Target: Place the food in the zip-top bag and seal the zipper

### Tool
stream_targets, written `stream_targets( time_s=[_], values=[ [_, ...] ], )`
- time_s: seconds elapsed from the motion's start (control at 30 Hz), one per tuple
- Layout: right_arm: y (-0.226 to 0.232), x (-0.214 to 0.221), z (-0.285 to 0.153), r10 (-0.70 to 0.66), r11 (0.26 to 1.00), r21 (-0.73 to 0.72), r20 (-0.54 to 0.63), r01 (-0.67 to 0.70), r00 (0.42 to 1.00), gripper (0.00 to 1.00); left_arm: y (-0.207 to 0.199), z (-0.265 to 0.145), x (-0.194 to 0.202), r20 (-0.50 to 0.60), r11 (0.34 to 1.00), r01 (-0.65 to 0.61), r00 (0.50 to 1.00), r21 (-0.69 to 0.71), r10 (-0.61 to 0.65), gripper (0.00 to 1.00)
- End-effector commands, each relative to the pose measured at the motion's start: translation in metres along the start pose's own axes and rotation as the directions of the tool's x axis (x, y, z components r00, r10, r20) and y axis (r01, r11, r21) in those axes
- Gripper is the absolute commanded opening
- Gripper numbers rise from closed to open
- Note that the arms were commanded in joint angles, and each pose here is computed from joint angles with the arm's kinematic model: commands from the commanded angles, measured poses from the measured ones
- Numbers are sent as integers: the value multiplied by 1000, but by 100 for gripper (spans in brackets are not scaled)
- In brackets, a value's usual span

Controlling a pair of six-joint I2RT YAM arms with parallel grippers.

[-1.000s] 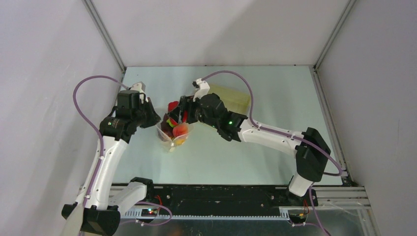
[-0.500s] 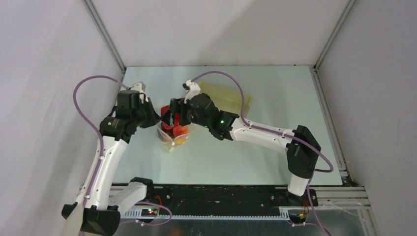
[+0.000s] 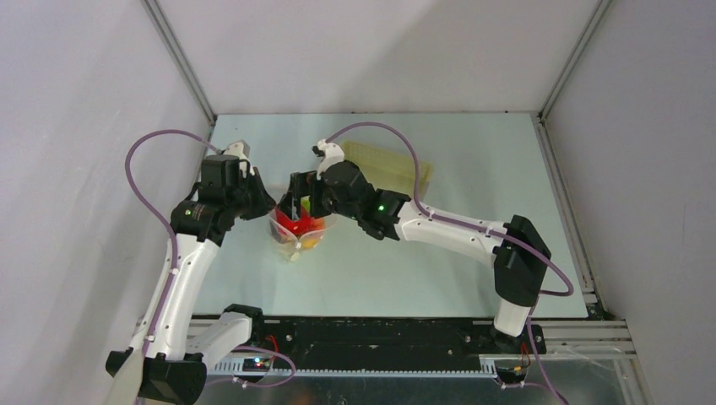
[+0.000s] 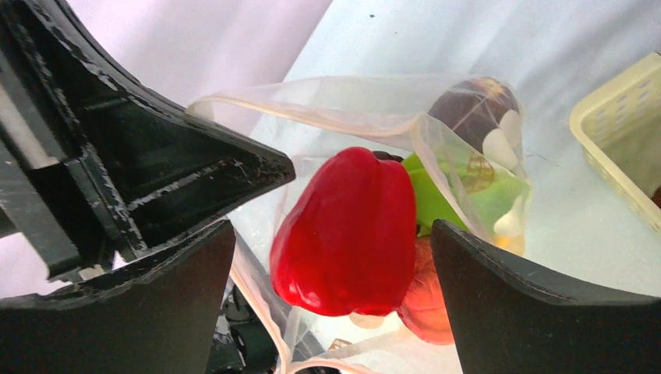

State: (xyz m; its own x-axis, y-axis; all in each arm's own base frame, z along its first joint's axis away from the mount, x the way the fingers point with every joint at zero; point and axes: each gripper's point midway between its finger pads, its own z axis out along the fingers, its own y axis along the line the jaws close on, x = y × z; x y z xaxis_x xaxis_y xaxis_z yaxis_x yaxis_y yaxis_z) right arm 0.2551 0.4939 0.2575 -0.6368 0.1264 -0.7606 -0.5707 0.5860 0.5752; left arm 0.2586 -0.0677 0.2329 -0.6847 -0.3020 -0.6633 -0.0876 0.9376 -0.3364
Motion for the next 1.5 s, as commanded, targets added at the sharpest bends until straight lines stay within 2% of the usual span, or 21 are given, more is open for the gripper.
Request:
stream_targets(
  time_s=[0.0,0.33,0.6,0.9,1.07,1.1,1.13,1.17,1.2,1.3,1.33,1.37,1.47],
  values=[
    [14,-31,-26,-58,998,-4,68,59,996,99,-3,-5,-9,54,1000,-18,998,21,17,0],
    [3,-48,-56,-135,989,73,98,128,986,99,-1,-3,-9,50,1000,-18,999,7,18,0],
    [-47,-46,-75,-200,947,266,42,182,979,99,0,-2,-9,46,1000,-18,999,4,17,0],
    [-124,-61,-80,-58,911,410,38,37,998,99,5,-1,-10,49,1000,-13,999,-23,14,0],
    [-170,-57,-61,14,860,511,-47,11,999,100,6,1,-9,41,999,-13,999,-31,14,0],
    [-183,-42,-53,32,845,534,-105,29,994,99,5,1,-9,41,999,-13,999,-30,14,0],
    [-182,-52,-50,29,846,532,-100,29,995,99,6,1,-9,41,999,-12,999,-31,14,0],
    [-193,-39,-43,44,831,555,-152,48,987,100,6,0,-9,42,999,-13,999,-31,14,0],
    [-192,-47,-39,34,833,550,-151,55,988,99,6,0,-10,46,999,-12,999,-32,14,0],
    [-208,-29,-24,61,813,576,-231,86,971,98,6,-1,-10,49,999,-14,999,-33,15,0],
    [-207,-37,-20,59,817,572,-223,81,973,98,6,-1,-10,50,999,-14,999,-33,16,0],
    [-216,-24,-16,80,809,580,-267,93,960,97,6,-2,-10,52,999,-14,999,-31,16,0],
    [-220,-25,-6,95,806,582,-302,105,949,95,5,-2,-10,51,1000,-14,999,-27,15,0]
  ],
)
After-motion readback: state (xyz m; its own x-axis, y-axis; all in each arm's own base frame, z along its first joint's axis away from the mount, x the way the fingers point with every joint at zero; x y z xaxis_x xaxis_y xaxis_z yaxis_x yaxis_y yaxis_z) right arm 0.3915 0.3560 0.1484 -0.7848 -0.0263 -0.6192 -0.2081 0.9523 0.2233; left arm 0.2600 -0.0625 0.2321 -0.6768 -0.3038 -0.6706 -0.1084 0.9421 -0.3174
